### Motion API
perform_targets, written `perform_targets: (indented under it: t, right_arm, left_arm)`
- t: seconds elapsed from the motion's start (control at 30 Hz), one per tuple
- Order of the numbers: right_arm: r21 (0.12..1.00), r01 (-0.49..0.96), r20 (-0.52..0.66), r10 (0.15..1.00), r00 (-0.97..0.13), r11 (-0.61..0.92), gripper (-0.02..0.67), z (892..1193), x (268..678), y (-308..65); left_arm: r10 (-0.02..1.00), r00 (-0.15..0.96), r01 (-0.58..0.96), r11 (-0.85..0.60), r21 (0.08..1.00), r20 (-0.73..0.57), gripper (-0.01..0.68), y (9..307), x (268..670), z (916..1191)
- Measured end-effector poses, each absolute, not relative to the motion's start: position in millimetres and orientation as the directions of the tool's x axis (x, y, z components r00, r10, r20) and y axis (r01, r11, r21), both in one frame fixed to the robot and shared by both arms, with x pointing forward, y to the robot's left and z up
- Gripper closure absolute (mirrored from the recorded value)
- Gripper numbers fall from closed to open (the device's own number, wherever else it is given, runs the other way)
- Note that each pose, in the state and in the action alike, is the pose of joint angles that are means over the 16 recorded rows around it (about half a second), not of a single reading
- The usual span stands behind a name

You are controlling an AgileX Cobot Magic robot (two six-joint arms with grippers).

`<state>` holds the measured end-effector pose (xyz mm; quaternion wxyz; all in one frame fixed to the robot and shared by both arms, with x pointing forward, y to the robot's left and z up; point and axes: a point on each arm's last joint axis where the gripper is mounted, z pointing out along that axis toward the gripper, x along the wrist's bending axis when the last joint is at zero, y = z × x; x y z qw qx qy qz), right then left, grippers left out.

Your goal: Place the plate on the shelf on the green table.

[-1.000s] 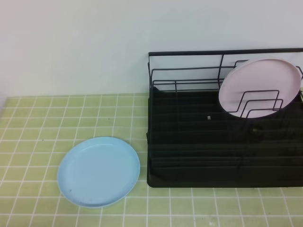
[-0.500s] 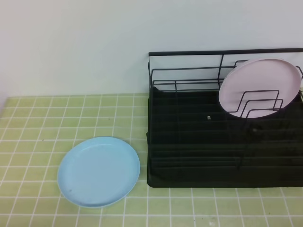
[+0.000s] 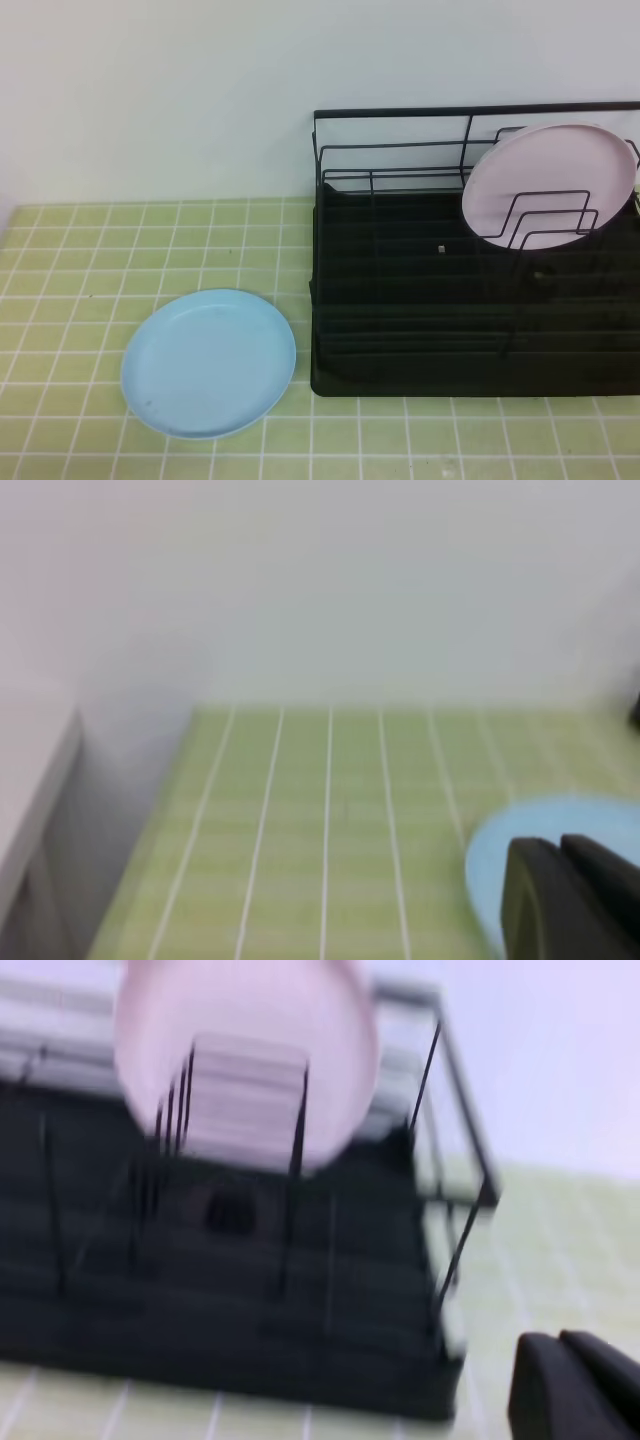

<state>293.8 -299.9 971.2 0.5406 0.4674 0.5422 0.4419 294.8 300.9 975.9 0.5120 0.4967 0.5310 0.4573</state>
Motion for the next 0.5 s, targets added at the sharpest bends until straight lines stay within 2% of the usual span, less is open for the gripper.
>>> perform_targets:
  t: [0.3, 0.5]
  right_arm:
    - [0.926, -0.329, -0.159, 0.982, 0.098, 0.183, 0.652, 1005, 288, -301]
    - [0.86, -0.474, -0.143, 0.981, 0.128, 0.187, 0.652, 1018, 282, -301]
  left_arm:
    - [0.997, 0.073, -0.201, 0.049, 0.978, -0.035, 0.675, 297, 293, 1000]
    - [0.995, 0.096, -0.307, 0.036, 0.951, -0.007, 0.675, 295, 290, 1009]
